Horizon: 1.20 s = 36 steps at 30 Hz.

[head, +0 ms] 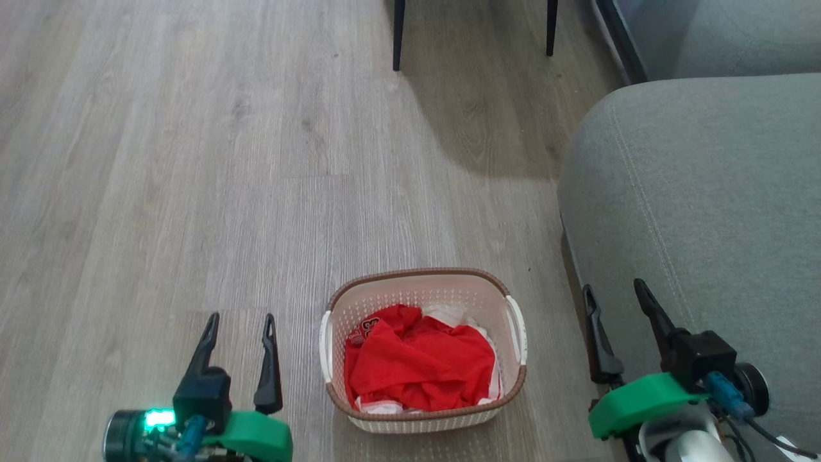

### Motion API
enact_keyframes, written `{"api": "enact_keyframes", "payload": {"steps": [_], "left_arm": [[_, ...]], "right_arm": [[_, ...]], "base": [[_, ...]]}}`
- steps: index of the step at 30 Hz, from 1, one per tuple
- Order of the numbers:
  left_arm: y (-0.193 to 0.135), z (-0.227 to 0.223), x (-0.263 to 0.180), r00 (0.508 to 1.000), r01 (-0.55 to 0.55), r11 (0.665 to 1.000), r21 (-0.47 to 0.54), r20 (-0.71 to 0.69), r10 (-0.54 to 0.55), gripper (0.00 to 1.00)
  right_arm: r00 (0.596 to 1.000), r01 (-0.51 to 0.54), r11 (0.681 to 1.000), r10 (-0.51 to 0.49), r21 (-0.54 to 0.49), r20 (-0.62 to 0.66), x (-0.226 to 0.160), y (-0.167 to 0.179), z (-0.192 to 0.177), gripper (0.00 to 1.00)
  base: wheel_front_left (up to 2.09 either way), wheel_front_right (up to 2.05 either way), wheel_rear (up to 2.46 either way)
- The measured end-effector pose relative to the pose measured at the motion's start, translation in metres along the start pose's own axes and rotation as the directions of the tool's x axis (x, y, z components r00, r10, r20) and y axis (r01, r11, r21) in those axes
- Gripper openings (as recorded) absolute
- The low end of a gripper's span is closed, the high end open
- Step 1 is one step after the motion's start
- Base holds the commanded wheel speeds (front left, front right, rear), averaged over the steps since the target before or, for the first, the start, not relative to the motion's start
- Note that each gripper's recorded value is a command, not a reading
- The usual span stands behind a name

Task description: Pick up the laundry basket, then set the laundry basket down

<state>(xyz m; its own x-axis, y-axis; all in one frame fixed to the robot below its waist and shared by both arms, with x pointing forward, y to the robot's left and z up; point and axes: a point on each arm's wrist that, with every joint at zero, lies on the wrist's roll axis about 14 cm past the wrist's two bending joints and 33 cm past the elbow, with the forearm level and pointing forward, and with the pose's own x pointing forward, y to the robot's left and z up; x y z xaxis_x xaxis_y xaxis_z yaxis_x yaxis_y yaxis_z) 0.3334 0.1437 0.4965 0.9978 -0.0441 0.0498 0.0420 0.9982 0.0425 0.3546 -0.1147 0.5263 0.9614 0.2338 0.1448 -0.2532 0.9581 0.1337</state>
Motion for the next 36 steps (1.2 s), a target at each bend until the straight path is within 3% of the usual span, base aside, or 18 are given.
{"api": "enact_keyframes", "payload": {"steps": [36], "left_arm": [[-0.003, -0.015, -0.002, 0.999, 0.009, 1.000, -0.025, -0.051, -0.010, 1.00]], "right_arm": [[0.998, 0.010, 1.000, -0.010, 0.011, -0.057, -0.003, -0.003, -0.018, 1.00]], "base": [[0.00, 0.00, 0.00]]}}
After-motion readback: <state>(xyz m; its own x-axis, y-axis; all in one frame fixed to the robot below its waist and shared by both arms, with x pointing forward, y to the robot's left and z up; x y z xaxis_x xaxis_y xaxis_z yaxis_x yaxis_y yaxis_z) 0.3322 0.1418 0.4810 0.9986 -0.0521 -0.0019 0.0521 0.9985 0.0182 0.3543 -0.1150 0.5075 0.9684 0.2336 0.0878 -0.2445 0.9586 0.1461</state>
